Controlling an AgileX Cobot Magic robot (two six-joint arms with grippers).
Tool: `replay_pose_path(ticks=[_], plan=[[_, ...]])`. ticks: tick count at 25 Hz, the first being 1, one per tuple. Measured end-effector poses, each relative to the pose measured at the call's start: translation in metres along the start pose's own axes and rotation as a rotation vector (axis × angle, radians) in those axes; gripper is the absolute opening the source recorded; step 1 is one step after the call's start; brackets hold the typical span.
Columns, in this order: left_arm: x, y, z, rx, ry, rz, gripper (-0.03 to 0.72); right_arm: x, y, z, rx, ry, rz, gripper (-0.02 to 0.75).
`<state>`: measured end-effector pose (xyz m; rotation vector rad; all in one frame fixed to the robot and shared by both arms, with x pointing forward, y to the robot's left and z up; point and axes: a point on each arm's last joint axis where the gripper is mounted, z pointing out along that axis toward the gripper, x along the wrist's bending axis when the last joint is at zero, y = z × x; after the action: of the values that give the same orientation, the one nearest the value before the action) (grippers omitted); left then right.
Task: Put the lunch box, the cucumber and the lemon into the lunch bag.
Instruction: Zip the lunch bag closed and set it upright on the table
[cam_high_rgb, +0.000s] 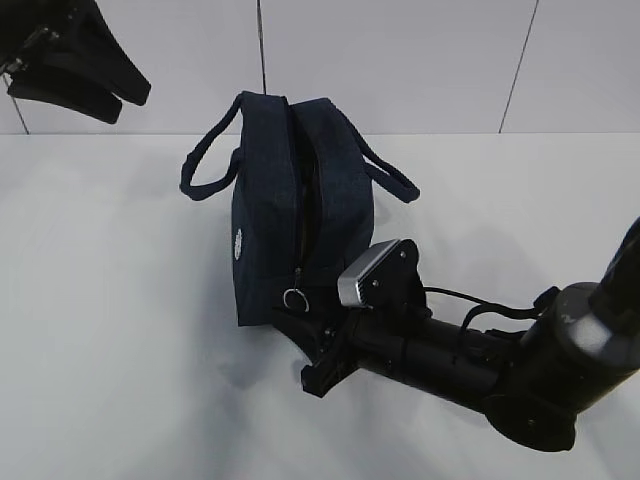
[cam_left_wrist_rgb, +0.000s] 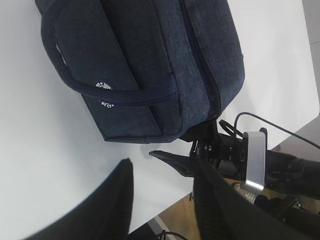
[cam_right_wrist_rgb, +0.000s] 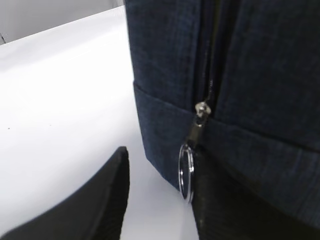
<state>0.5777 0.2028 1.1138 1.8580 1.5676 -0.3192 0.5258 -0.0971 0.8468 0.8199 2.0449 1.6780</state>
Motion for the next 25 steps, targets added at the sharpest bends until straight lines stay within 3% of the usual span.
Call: replay_pose_path(ticks=[25], plan=[[-0.0006, 0.0001, 0.0000, -0.001, -0.007, -0.003, 0.290, -0.0032, 0.0008, 0.0049, -0.012, -0.015, 0.006, 0.310]])
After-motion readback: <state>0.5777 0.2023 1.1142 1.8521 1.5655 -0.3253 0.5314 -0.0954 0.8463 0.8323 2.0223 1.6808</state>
